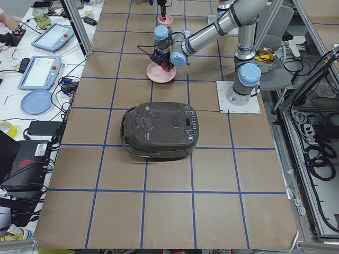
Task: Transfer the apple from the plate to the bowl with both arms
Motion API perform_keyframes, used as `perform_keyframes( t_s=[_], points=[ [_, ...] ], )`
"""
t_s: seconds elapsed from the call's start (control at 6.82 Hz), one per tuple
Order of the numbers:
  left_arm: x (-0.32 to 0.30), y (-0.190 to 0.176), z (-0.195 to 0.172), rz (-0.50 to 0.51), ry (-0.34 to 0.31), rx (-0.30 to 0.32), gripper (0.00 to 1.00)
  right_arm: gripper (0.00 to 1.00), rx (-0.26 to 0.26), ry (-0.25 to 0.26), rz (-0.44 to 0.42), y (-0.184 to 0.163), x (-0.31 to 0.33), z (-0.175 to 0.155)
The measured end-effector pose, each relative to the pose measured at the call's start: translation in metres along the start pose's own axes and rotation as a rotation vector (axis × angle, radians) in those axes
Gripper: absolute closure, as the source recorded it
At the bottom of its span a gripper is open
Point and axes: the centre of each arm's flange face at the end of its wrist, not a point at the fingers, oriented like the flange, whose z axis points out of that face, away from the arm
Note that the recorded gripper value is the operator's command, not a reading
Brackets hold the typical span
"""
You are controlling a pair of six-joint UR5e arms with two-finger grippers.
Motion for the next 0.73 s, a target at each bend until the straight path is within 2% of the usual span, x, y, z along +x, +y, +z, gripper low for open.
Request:
perform_keyframes(
  t_s=[0.29, 0.44, 0.59, 0.73],
  points=[
    [0.005, -0.003, -0.023, 0.111, 0.032, 0.026, 1.0, 1.0, 0.021, -0.006, -0.021, -0.005, 0.0, -0.006],
    [0.012, -0.003, -0.043, 0.178, 0.046, 0.041, 1.0, 1.0, 0.054, -0.047, -0.019, -0.013, -0.005, -0.018],
    [0.022, -0.005, -0.069, 0.252, 0.044, 0.042, 1.0, 1.0, 0.088, -0.131, -0.006, -0.02, -0.021, -0.029],
    [0.035, -0.007, -0.1, 0.338, 0.024, 0.028, 1.0, 1.0, 0.098, -0.199, 0.014, -0.023, -0.053, -0.033]
  ],
)
